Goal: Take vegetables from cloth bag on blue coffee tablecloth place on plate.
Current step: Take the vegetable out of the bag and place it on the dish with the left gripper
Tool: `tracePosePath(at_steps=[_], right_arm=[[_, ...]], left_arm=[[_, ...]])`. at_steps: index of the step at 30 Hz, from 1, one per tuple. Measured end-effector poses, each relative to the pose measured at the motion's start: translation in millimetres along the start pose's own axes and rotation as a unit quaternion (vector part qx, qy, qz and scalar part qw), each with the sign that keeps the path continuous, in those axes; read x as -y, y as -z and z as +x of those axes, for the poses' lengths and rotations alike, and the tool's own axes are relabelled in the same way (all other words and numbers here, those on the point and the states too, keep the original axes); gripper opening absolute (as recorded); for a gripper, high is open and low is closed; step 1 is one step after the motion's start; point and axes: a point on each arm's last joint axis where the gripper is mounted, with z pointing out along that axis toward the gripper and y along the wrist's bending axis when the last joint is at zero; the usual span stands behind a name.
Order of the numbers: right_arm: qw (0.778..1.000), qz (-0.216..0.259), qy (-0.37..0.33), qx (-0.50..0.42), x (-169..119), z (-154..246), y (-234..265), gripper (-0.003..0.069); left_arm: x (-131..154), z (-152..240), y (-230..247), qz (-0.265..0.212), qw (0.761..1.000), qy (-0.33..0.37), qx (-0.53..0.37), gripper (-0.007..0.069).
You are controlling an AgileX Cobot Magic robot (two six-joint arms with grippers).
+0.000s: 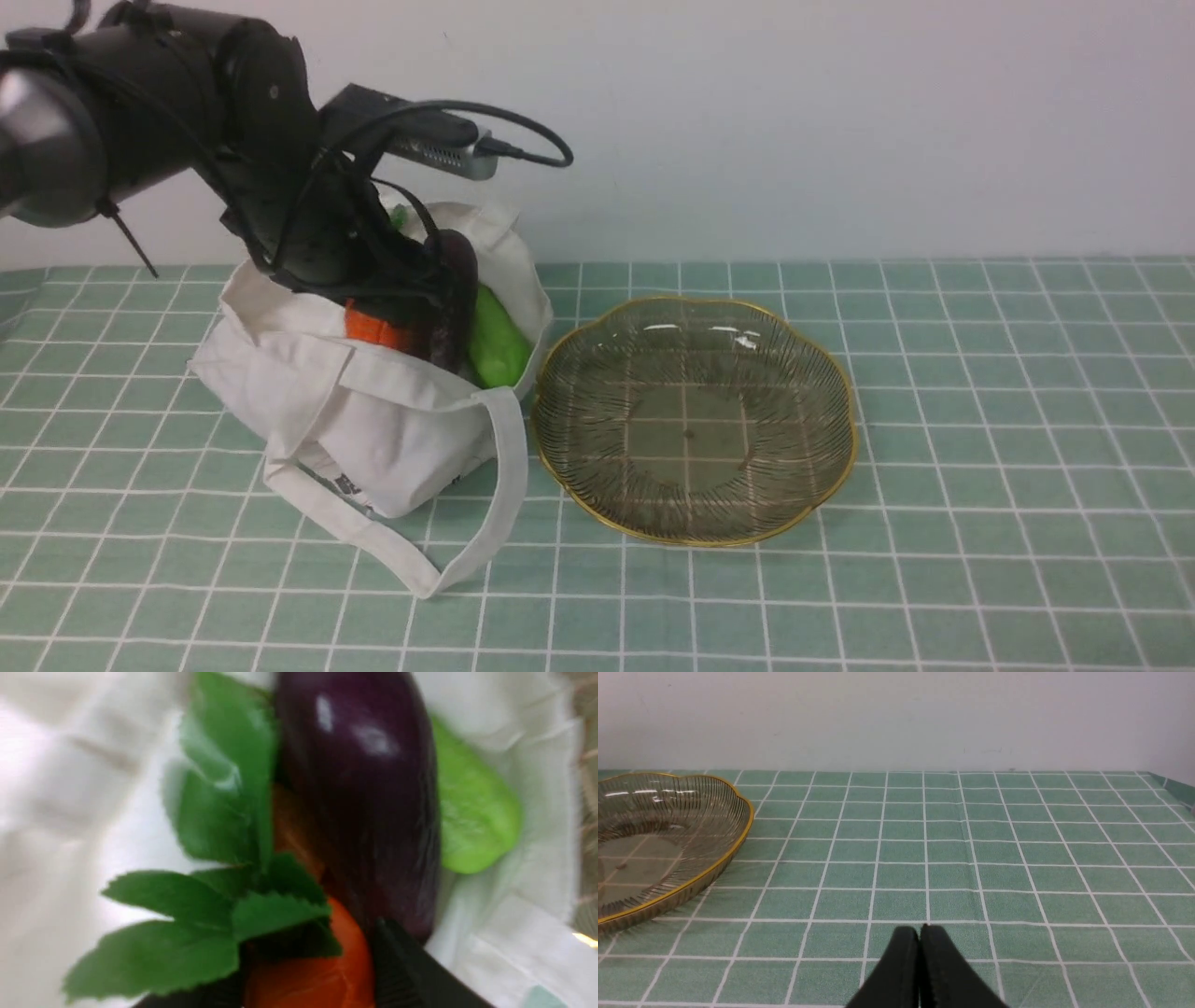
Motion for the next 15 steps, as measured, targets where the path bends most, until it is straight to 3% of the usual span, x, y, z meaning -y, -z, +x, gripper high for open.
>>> tracePosePath(at_steps=[7, 12, 15], right_arm=[[1.000, 0.000, 0.000, 0.000, 0, 0, 0, -0.0010], [1.000, 0.000, 0.000, 0.000, 0, 0, 0, -0.0010], [1.000, 0.000, 0.000, 0.000, 0, 0, 0, -0.0010]], left_arm=[[0, -2, 44, 0.005, 0.999, 0.003, 0.054, 0.0300], [13, -5, 78, 0.063, 0.991, -0.009, 0.120, 0.0300], [34, -9, 100, 0.119, 0.977, -0.046, 0.172, 0.0300]])
